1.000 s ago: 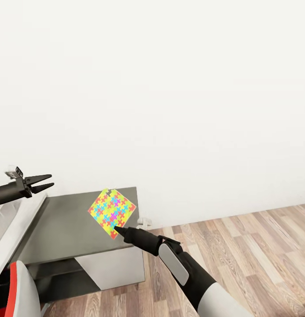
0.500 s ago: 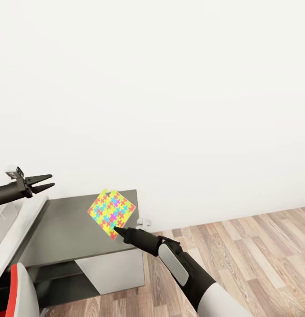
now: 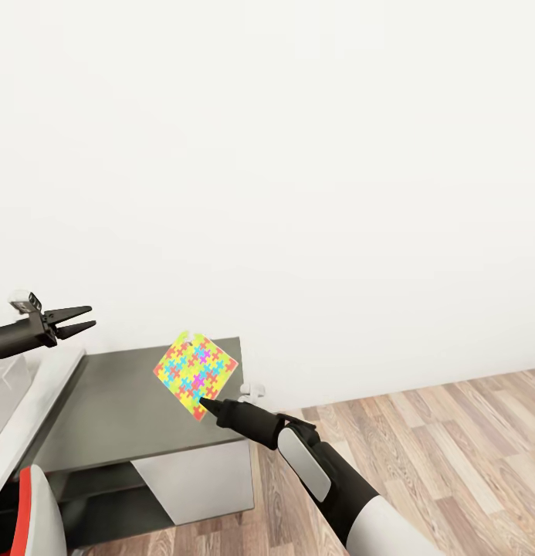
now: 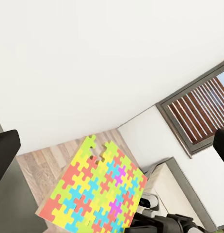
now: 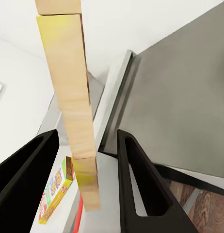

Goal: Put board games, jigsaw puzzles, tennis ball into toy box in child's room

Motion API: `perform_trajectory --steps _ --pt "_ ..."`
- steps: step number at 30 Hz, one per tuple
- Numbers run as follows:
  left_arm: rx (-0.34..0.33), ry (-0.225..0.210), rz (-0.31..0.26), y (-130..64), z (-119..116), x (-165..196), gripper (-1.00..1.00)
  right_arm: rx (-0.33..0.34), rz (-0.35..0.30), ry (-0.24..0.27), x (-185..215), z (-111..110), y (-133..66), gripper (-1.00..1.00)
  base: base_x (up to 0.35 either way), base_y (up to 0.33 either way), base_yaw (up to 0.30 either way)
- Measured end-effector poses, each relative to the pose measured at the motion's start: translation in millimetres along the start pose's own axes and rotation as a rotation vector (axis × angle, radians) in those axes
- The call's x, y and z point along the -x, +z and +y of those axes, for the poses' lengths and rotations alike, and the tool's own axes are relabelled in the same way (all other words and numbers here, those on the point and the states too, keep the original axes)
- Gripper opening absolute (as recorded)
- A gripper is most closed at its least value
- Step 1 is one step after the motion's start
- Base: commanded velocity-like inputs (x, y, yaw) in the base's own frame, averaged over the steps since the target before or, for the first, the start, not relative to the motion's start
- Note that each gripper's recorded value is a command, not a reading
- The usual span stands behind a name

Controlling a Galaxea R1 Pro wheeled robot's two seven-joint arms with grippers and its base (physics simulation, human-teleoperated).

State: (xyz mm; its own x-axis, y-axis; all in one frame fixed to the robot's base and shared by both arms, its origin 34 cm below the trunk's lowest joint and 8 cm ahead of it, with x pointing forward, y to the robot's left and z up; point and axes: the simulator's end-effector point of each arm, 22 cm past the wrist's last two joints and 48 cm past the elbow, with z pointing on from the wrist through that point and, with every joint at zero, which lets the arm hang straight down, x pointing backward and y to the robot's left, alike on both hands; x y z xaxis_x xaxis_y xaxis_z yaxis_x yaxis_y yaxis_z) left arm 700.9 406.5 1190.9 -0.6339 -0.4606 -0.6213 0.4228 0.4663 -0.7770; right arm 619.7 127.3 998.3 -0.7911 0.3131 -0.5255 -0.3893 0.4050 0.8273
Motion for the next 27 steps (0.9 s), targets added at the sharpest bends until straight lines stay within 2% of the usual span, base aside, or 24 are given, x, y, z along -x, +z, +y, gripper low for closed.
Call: perform_trajectory --steps 27 --pt "-0.021 0.033 -0.02 -8.1 -24 10 1.0 0.014 -0.02 -0.04 12 19 -4.5 -1.0 0.0 0.0 0.0"
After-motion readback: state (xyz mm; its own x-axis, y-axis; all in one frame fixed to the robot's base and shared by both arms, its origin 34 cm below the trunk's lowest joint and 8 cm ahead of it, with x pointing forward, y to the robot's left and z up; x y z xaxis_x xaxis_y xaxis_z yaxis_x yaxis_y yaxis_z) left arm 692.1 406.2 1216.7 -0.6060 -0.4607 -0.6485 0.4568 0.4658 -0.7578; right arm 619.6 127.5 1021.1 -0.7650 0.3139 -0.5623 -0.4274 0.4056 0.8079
